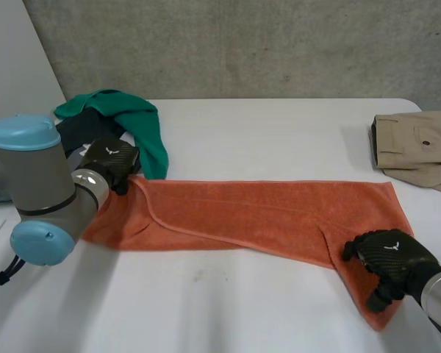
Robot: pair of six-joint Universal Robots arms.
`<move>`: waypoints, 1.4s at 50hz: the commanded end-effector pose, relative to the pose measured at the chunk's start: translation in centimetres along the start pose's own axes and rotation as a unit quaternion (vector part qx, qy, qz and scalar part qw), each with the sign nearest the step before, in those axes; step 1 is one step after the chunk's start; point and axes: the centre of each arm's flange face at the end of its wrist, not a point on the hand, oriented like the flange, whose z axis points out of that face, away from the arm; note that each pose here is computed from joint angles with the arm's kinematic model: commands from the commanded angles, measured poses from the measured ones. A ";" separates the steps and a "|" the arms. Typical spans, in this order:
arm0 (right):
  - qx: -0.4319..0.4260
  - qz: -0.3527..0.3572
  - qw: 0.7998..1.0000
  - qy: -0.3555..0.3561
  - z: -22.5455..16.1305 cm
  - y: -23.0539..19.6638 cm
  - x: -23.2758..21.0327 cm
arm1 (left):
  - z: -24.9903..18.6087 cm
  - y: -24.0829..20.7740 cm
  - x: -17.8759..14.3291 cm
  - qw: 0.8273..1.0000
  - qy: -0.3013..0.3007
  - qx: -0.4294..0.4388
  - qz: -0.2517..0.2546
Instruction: Fold the laundry.
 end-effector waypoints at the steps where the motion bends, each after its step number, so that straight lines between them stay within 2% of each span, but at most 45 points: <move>1: 0.008 -0.010 1.000 0.010 1.3 0.4 0.5 | -0.2 -0.1 0.0 1.000 0.000 0.000 -0.001; 7: 0.006 -0.018 0.999 0.044 2.2 0.8 1.4 | -0.3 -0.1 0.0 1.000 0.000 -0.001 -0.002; 11: 0.020 -0.024 0.996 0.088 2.1 -0.5 3.2 | -1.0 -1.0 -0.4 1.000 -0.004 0.008 -0.002; 12: 0.039 -0.034 0.991 0.121 1.5 -2.0 4.5 | -1.3 -1.4 -0.6 1.000 -0.006 0.012 -0.002; 16: 0.088 -0.056 0.982 0.160 -2.0 -6.7 6.2 | -3.5 -3.3 -1.7 0.999 -0.016 0.028 -0.003; 19: 0.107 -0.064 0.978 0.167 -4.4 -9.5 7.1 | -5.7 -5.0 -2.5 0.999 -0.022 0.039 -0.003; 25: 0.119 -0.068 0.975 0.172 -5.9 -12.3 9.3 | -8.6 -5.7 -2.7 0.999 -0.015 0.037 -0.004; 31: 0.036 -0.082 0.989 0.120 -1.1 -9.5 9.9 | -8.2 -4.1 -1.5 1.000 0.023 0.019 -0.005; 34: 0.007 -0.091 0.990 0.111 1.5 -9.0 10.0 | -5.7 -1.5 -0.4 0.999 0.041 -0.016 -0.005; 37: -0.003 -0.100 0.986 0.135 4.0 -9.5 10.3 | -2.5 -2.2 -0.7 1.000 0.023 0.016 -0.001; 40: 0.031 -0.114 0.975 0.186 5.4 -11.6 11.4 | -0.1 -5.3 -2.3 0.996 -0.019 0.089 0.005; 43: 0.121 -0.130 0.946 0.270 5.9 -15.8 13.4 | 1.0 -9.2 -4.4 0.981 -0.065 0.182 0.002; 44: 0.155 -0.131 0.934 0.294 5.8 -17.1 14.0 | 1.3 -12.0 -5.8 0.963 -0.098 0.252 0.006; 45: 0.209 -0.133 0.912 0.326 5.5 -19.0 14.9 | 1.2 -13.4 -6.4 0.951 -0.115 0.287 0.008; 47: 0.271 -0.131 0.884 0.359 4.9 -20.9 15.8 | 1.0 -15.5 -7.5 0.925 -0.144 0.352 0.008; 48: 0.302 -0.129 0.867 0.373 4.6 -21.8 16.2 | 0.6 -17.4 -8.1 0.897 -0.166 0.411 0.003; 49: 0.361 -0.122 0.835 0.396 3.6 -23.5 16.8 | 0.2 -18.2 -8.5 0.882 -0.177 0.437 -0.001; 50: 0.388 -0.117 0.819 0.407 3.0 -24.3 17.0 | -0.2 -19.0 -8.8 0.867 -0.186 0.462 -0.005; 51: 0.409 -0.115 0.806 0.412 2.5 -24.8 17.1 | -1.0 -20.2 -9.3 0.844 -0.196 0.499 -0.012; 52: 0.434 -0.112 0.791 0.415 1.7 -25.5 16.9 | -1.3 -20.5 -9.3 0.839 -0.196 0.507 -0.016; 53: 0.439 -0.110 0.790 0.414 1.5 -25.6 16.7 | -1.6 -20.6 -9.4 0.838 -0.195 0.508 -0.020; 55: 0.441 -0.106 0.791 0.411 1.1 -25.6 16.5 | -1.9 -19.9 -9.2 0.849 -0.186 0.494 -0.031; 58: 0.420 -0.104 0.811 0.394 1.5 -24.7 16.0 | -1.8 -18.4 -8.3 0.866 -0.169 0.468 -0.042; 59: 0.410 -0.104 0.819 0.387 1.8 -24.3 15.8 | -1.7 -17.1 -7.8 0.879 -0.158 0.448 -0.048; 60: 0.384 -0.103 0.840 0.368 2.4 -23.3 15.3 | -1.7 -16.5 -7.6 0.884 -0.154 0.438 -0.052; 62: 0.355 -0.101 0.862 0.348 3.0 -22.1 14.9 | -1.9 -15.3 -7.1 0.895 -0.145 0.418 -0.054; 63: 0.340 -0.101 0.872 0.337 3.2 -21.6 14.6 | -1.8 -13.8 -6.3 0.907 -0.135 0.395 -0.055; 64: 0.309 -0.098 0.892 0.315 3.8 -20.4 14.1 | -1.8 -13.0 -5.9 0.913 -0.130 0.383 -0.057; 66: 0.278 -0.093 0.909 0.295 4.2 -19.1 13.8 | -1.7 -11.4 -5.2 0.925 -0.119 0.357 -0.059; 67: 0.262 -0.090 0.917 0.287 4.5 -18.5 13.7 | -1.7 -9.7 -4.5 0.937 -0.109 0.328 -0.059; 68: 0.226 -0.082 0.933 0.266 5.2 -16.9 13.5 | -1.7 -8.9 -3.9 0.942 -0.101 0.314 -0.060; 70: 0.186 -0.074 0.951 0.235 6.4 -14.8 12.9 | -1.7 -7.4 -3.0 0.952 -0.088 0.287 -0.061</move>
